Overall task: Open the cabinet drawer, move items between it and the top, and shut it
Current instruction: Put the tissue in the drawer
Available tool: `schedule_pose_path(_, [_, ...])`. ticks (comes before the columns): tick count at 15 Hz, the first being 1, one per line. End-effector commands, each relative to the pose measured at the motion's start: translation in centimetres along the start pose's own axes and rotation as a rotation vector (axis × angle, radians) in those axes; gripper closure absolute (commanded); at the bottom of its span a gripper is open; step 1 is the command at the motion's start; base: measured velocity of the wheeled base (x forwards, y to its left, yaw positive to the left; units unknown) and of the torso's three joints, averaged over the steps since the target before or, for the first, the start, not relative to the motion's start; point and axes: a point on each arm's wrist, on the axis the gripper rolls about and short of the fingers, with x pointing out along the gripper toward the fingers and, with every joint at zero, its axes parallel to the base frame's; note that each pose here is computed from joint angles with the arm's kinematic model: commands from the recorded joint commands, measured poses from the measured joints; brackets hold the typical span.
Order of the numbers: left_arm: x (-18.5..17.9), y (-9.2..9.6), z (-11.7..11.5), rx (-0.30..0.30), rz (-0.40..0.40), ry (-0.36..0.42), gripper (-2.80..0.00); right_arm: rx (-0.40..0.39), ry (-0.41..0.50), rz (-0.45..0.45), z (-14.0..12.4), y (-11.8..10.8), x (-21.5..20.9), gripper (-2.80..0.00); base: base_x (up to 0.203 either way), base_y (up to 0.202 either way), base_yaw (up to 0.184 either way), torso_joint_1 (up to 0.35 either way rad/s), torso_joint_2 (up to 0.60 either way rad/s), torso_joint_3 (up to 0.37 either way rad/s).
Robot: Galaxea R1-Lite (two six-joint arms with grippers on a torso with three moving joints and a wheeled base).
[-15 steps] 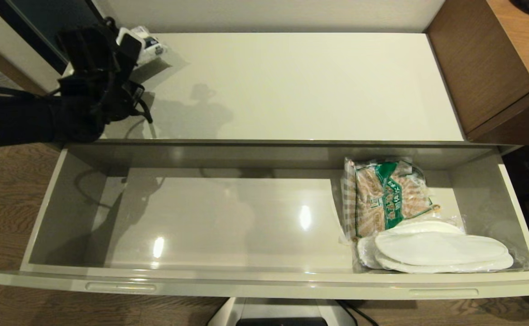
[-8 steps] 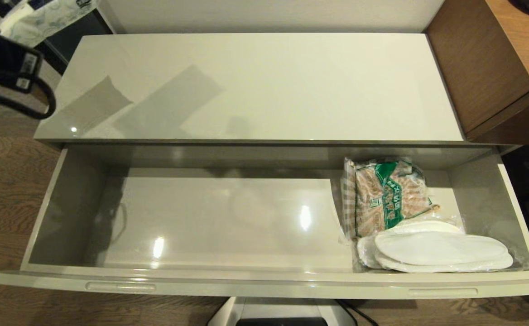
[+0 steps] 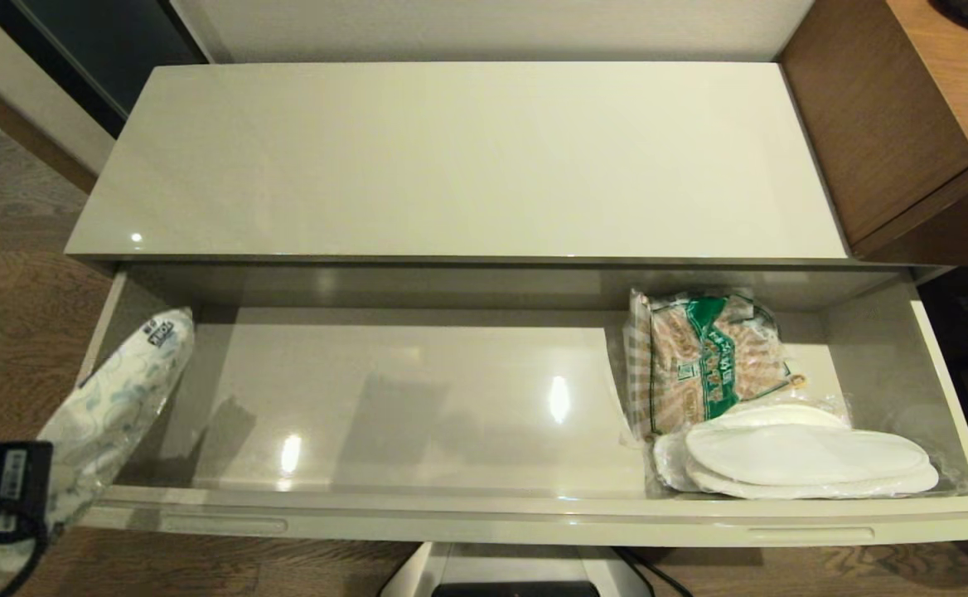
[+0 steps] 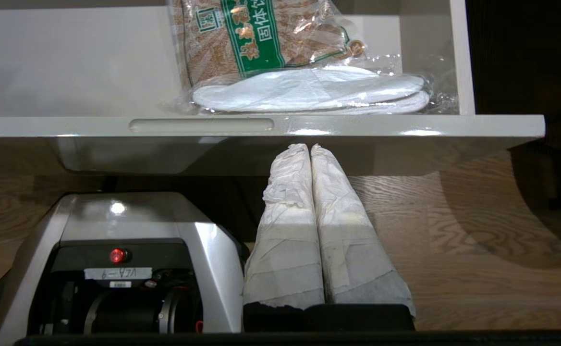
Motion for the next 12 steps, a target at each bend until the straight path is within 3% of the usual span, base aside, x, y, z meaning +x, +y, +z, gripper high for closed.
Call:
schedule_pose_path(1, [3.5,-0.8,-1.9,-0.024,-0.003,0.051,0.0,0.0,-0.022,0.0,-0.1,0.0,-0.2,0.0,0.0,0.0,0.0,0.0,0.0,0.0])
schedule_pose_path(3, [5.7,-1.8,-2.5,-0.038,-0.034,0.041,0.0,0.0,-0.021,0.0,-0.1,0.0,-0.2,0.0,0.0,0.0,0.0,0.0,0.0,0.0])
schedule_pose_path(5, [6.8,-2.8,-2.5,-0.014,-0.034,0.021,0.0,0.0,-0.021,0.0,-0.1,0.0,-0.2,0.0,0.0,0.0,0.0,0.0,0.0,0.0])
schedule_pose_path(8, [11.1,-6.7,-2.0,0.037,-0.001,-0.004,0.0,0.0,-0.021,0.0,-0.1,0.0,-0.2,0.0,0.0,0.0,0.0,0.0,0.0,0.0])
schedule_pose_path(12, [11.8,-8.8,0.6,-0.028,-0.014,-0.084,0.0,0.0,-0.021,0.0,-0.1,0.0,-0.2,0.0,0.0,0.0,0.0,0.0,0.0,0.0])
